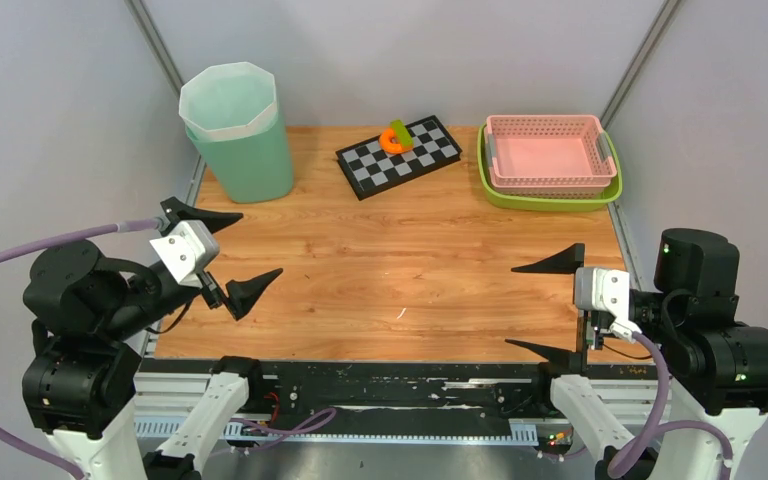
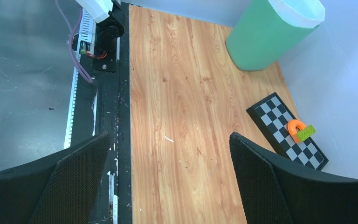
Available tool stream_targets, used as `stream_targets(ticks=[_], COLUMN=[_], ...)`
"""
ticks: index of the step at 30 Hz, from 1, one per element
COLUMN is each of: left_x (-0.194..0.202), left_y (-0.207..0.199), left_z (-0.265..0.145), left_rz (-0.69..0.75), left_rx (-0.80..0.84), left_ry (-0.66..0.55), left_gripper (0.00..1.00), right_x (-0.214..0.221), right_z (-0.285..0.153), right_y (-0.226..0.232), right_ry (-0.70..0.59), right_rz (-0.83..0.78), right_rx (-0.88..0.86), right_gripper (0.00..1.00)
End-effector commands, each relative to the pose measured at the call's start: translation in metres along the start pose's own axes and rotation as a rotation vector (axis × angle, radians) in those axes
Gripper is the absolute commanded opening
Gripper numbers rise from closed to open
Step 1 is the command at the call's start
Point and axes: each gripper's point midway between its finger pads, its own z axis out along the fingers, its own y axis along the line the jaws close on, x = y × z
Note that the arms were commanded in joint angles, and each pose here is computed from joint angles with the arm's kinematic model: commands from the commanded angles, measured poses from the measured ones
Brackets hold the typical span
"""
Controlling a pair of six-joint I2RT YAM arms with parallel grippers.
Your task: Turn the large container upside down
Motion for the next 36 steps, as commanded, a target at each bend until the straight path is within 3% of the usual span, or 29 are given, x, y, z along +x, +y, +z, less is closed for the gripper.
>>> stream_targets(ticks=[1,17,28,36], left_x=[-0.002,0.006,0.026,0.057], left_y=[0.004,0.009,0.076,0.136], left_z=[0.002,0.008,0.034,0.057], left_rz=[-0.018,0.012,-0.058,-0.100], left_rx=[-0.015,-0.009,-0.240,-0.411], left_ry=[-0.008,0.013,0.071,0.187], left_gripper=[1.00,1.00,1.00,1.00], right_x=[0.002,0.020,0.064,0.105], right_z=[0.001,0.005,0.015,0.024], right_y=[0.001,-0.009,-0.039,-0.061], right_ry=[-0.010,0.020,0.075,0.122], right_rz=[0.001,0.026,0.147,0.253], right_rx=[-0.006,-0.003,0.050,0.112], right_gripper=[1.00,1.00,1.00,1.00])
